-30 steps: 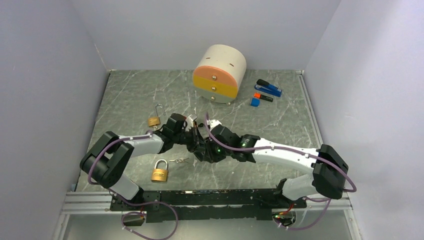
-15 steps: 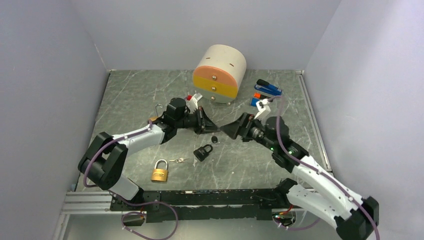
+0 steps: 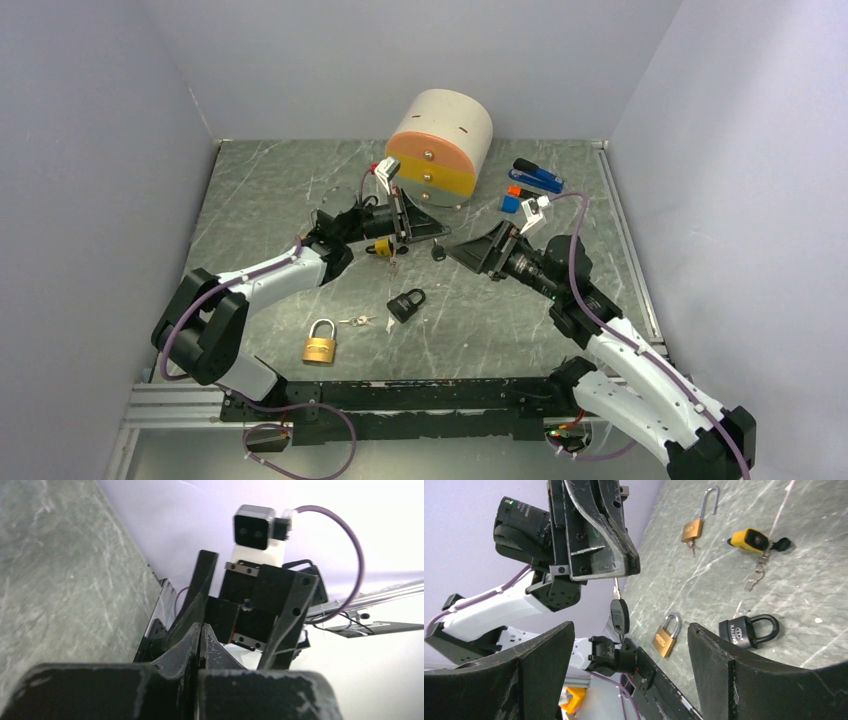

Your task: Unlock with the key

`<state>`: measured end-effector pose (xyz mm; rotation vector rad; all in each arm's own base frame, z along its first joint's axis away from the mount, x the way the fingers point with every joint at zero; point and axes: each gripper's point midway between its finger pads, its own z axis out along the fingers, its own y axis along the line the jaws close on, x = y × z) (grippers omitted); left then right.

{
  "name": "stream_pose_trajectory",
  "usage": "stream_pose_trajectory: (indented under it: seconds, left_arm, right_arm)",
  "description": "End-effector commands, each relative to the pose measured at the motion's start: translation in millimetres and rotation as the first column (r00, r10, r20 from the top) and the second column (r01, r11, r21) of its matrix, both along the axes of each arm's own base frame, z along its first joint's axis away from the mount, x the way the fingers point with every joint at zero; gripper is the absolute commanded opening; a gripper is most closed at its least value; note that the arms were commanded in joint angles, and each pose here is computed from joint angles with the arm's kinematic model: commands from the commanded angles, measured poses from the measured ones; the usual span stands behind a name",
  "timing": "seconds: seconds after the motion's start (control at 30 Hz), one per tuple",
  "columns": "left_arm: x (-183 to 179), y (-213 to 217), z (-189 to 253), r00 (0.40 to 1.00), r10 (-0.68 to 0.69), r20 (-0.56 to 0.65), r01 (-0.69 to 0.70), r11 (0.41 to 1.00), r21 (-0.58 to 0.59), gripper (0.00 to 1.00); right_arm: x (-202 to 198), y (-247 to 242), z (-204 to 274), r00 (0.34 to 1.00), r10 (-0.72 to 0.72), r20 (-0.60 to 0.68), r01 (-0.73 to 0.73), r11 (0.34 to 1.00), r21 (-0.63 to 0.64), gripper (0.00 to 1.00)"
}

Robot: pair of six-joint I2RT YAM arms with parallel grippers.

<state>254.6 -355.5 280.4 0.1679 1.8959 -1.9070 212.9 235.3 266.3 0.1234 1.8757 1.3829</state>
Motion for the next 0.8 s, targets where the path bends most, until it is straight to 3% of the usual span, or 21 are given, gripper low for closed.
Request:
stream_pose_trajectory:
  seconds: [0.0, 0.1, 0.17, 0.27, 0.4, 0.63, 0.77]
  left_arm:
    - [-10, 0, 49, 0.995, -0.046, 0.087, 0.059, 0.988, -0.146, 0.03]
    - [-8, -1, 53, 0.997, -0.047, 0.061, 0.056, 0.987, -0.152, 0.03]
    - [-9, -2, 55, 0.996, -0.063, 0.060, 0.071, 0.987, -0.146, 0.03]
    - [-7, -3, 55, 0.997, -0.050, 0.058, 0.058, 0.988, -0.145, 0.03]
    - [-5, -4, 54, 0.998, -0.047, 0.052, 0.054, 0.988, -0.142, 0.03]
    - [-5, -11, 59, 0.997, -0.048, 0.054, 0.056, 0.987, -0.150, 0.02]
    - [-4, -16, 59, 0.998, -0.025, 0.057, 0.033, 0.988, -0.148, 0.03]
  right_arm:
    - [-5, 8, 35, 0.993, 0.066, 0.100, -0.079, 0.989, 0.123, 0.85]
    - [-4, 13, 29, 0.993, 0.093, 0.071, -0.106, 0.974, 0.201, 0.79]
    - [-6, 14, 35, 0.988, 0.120, 0.101, -0.139, 0.966, 0.219, 0.68]
    - [-6, 13, 38, 0.985, 0.116, 0.129, -0.140, 0.971, 0.194, 0.56]
    - [-10, 14, 47, 0.978, 0.132, 0.162, -0.171, 0.951, 0.256, 0.44]
    - [-9, 19, 50, 0.972, 0.167, 0.164, -0.203, 0.949, 0.240, 0.41]
    - [-12, 21, 51, 0.967, 0.194, 0.165, -0.231, 0.941, 0.248, 0.24]
